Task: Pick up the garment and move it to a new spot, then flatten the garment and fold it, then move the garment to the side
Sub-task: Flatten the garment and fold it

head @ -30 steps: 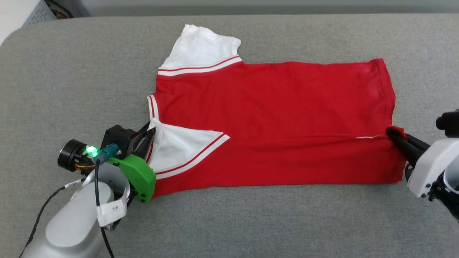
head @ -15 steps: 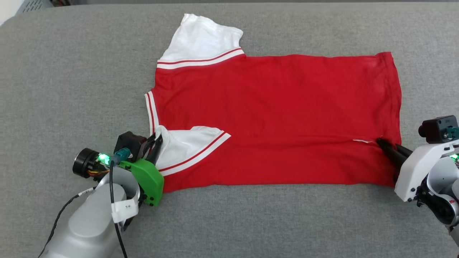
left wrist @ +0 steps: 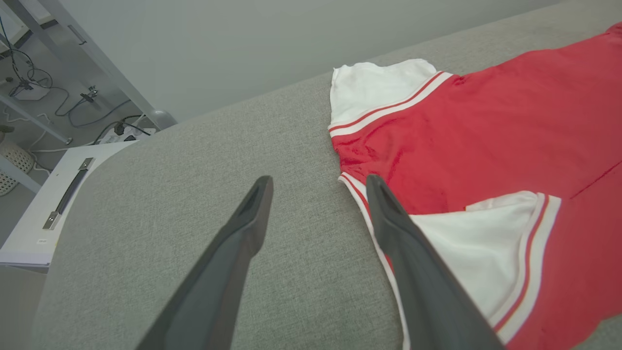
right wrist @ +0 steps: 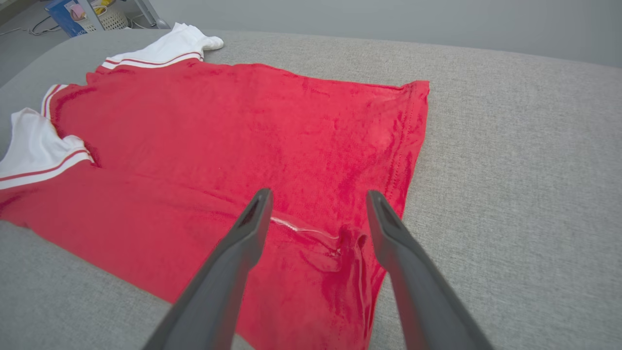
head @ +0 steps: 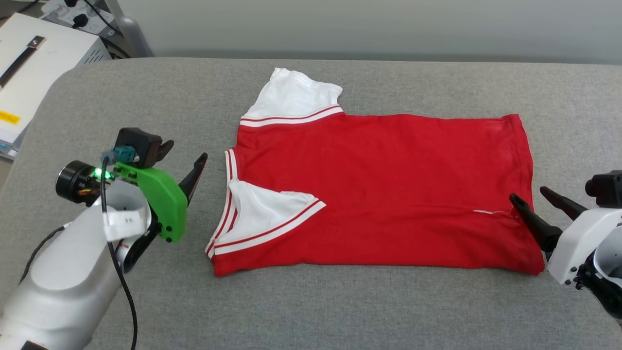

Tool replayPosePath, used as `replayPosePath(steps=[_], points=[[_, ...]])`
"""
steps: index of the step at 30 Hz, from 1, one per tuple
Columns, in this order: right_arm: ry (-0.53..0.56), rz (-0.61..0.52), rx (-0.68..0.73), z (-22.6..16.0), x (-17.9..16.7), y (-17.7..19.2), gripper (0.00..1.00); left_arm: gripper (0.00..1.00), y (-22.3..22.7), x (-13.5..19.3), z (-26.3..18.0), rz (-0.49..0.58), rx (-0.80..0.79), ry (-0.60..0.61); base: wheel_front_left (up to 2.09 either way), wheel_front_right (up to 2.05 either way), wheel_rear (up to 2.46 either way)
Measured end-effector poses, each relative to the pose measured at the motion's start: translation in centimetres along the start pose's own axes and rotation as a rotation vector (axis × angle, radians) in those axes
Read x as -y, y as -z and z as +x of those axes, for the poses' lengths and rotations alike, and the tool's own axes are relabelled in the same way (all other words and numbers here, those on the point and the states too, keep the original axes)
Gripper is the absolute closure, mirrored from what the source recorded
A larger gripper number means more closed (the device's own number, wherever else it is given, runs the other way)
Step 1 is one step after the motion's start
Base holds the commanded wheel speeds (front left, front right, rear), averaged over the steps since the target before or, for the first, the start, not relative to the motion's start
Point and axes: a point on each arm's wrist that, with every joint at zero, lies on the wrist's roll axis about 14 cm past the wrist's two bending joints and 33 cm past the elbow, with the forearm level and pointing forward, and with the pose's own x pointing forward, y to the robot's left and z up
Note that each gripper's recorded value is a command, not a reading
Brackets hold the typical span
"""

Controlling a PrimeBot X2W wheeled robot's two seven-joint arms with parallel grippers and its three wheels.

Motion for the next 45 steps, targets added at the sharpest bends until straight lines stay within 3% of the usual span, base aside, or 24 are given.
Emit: replayPosePath(steps=[8, 15, 23, 31, 32, 33, 39, 45], points=[[-0.012, 0.002, -0.025, -0.3, -0.7, 0.1, 0.0, 0.0, 1.0, 2.5, -1.7, -0.103, -0.355, 0.143, 0.0, 0.0, 0.0], [-0.019, 0.027, -0.073, -0.3, -1.0, 1.4, 0.0, 0.0, 4.9, 4.7, -3.0, -0.104, -0.632, 0.243, 0.0, 0.0, 0.0], [0.0, 0.058, -0.108, -0.3, -0.5, 2.7, 0.0, 0.0, 10.2, 5.9, -3.3, -0.121, -0.802, 0.268, 0.0, 0.0, 0.0], [0.01, 0.067, -0.132, -0.6, -0.1, 3.6, 0.0, 0.0, 13.2, 6.6, -2.8, -0.138, -0.852, 0.268, 0.0, 0.0, 0.0], [0.013, 0.057, -0.127, -0.7, 0.0, 3.3, 0.0, 0.79, 13.2, 6.7, -2.8, -0.142, -0.846, 0.27, 0.0, 0.0, 0.0], [0.014, 0.045, -0.121, -0.8, 0.2, 2.9, 0.0, 1.0, 13.1, 6.7, -2.9, -0.141, -0.839, 0.27, 0.0, 0.0, 0.0], [0.054, -0.095, -0.08, -1.8, 2.6, -2.1, 0.0, 1.0, 11.8, 7.7, -3.0, -0.132, -0.753, 0.298, 0.0, 0.0, 0.0], [0.073, -0.135, -0.28, -3.3, 4.0, -1.9, 0.0, 1.0, 10.1, 6.8, -3.4, -0.104, -0.668, 0.291, 0.0, 0.0, 0.0]])
